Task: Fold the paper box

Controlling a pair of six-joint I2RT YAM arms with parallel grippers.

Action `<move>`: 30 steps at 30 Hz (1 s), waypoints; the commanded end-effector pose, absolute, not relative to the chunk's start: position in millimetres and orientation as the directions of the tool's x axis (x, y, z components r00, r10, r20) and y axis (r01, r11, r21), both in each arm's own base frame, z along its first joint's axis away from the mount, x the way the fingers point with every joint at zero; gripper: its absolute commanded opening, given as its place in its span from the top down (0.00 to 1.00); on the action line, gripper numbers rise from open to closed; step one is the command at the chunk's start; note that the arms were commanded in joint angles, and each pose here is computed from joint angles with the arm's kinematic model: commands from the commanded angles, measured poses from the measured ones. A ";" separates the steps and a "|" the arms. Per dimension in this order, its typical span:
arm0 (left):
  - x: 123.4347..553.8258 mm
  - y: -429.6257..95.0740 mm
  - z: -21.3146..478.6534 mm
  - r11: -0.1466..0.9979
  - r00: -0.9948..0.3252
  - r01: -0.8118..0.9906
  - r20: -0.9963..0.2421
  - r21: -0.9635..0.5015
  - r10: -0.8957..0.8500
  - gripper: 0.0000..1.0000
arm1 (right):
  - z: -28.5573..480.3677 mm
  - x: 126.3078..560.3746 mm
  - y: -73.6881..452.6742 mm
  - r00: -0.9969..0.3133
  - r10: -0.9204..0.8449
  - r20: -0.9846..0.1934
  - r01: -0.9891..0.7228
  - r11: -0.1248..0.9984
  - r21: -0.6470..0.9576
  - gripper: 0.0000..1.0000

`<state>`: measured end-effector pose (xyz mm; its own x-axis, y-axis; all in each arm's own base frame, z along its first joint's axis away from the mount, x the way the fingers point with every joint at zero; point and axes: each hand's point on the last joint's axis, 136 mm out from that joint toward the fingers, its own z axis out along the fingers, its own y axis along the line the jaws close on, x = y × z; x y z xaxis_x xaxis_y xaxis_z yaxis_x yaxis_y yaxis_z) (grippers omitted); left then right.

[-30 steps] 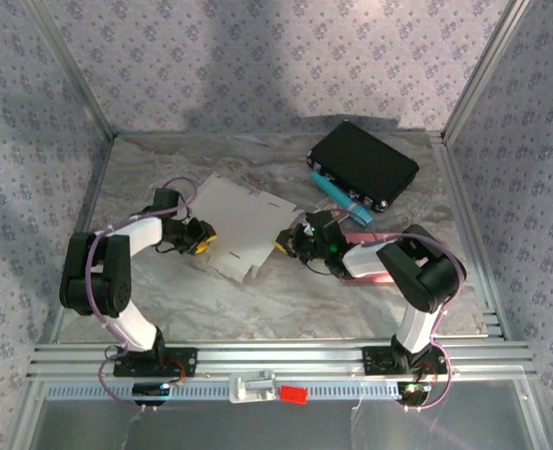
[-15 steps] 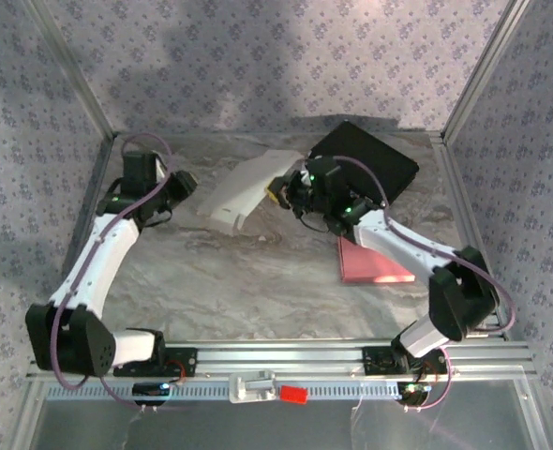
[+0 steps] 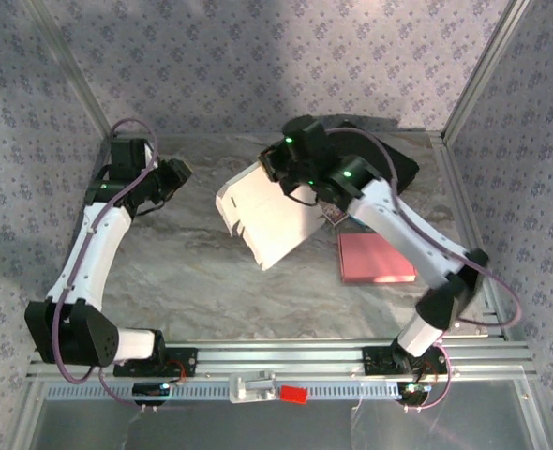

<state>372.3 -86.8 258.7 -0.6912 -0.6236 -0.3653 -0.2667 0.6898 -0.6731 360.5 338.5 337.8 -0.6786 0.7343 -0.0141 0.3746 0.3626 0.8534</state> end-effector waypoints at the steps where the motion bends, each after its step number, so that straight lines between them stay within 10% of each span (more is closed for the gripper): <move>1: 351.7 -95.5 252.7 0.679 -0.758 -0.278 -0.279 -0.680 -0.590 0.60 | 256.8 385.0 328.9 -0.565 0.825 0.003 0.575 0.392 0.718 1.00; 30: 315.7 -76.6 138.1 0.823 -0.827 -0.182 -0.369 -0.538 -0.424 0.62 | 188.7 415.1 405.4 -0.841 0.540 0.043 0.266 0.344 0.901 1.00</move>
<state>306.3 -76.9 127.2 -0.8393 -0.4732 -0.2678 -0.2792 0.7977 -0.5345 412.9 397.4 172.2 -0.7937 0.6013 0.0921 0.3848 0.3789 0.8416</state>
